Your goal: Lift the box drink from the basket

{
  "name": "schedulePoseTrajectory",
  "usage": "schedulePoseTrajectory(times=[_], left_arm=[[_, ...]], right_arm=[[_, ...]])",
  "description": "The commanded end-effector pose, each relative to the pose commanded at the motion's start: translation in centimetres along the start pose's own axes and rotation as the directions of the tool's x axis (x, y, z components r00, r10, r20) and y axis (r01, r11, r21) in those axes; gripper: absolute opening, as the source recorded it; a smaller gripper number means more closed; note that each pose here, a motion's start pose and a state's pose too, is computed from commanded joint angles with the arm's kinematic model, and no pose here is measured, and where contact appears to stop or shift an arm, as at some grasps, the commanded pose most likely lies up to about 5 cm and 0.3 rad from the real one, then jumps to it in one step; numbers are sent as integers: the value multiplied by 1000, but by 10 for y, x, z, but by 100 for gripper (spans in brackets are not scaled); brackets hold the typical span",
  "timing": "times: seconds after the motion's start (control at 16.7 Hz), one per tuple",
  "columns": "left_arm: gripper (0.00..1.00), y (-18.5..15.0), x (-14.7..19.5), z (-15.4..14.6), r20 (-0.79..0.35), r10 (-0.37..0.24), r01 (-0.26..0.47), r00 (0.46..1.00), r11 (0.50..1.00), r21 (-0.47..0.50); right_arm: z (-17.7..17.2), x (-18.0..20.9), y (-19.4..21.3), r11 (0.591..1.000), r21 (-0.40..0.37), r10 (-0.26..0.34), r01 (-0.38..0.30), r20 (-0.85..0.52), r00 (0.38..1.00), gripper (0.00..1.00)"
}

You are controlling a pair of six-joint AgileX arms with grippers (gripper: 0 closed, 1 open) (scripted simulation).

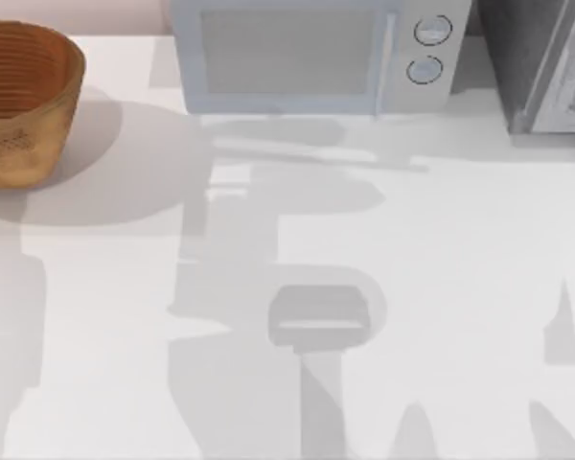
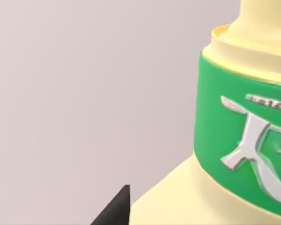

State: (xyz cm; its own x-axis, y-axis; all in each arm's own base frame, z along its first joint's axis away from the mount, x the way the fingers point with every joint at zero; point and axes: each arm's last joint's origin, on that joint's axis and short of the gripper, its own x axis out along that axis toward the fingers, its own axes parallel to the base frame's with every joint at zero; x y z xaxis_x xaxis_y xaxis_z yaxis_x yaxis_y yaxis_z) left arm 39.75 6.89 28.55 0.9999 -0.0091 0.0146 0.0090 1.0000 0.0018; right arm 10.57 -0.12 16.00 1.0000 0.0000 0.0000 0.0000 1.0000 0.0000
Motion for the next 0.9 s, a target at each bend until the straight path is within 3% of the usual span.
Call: schedulePoseTrajectory(times=[0.24, 0.42, 0.66, 0.9], left_arm=[[0, -2, -7, 1, -5, 1, -1, 1000, 1000, 0], [0, -13, -36, 14, -3, 0, 0, 1000, 1000, -1], [0, -34, -104, 32, 14, -2, 2, 1000, 1000, -2], [0, -53, -186, 22, 29, -3, 3, 1000, 1000, -4]], right_arm=[[0, 0, 0, 1000, 0, 0, 0, 0, 1000, 100], [0, 0, 0, 1000, 0, 0, 0, 0, 1000, 100], [0, 0, 0, 1000, 0, 0, 0, 0, 1000, 100], [0, 0, 0, 1000, 0, 0, 0, 0, 1000, 100]])
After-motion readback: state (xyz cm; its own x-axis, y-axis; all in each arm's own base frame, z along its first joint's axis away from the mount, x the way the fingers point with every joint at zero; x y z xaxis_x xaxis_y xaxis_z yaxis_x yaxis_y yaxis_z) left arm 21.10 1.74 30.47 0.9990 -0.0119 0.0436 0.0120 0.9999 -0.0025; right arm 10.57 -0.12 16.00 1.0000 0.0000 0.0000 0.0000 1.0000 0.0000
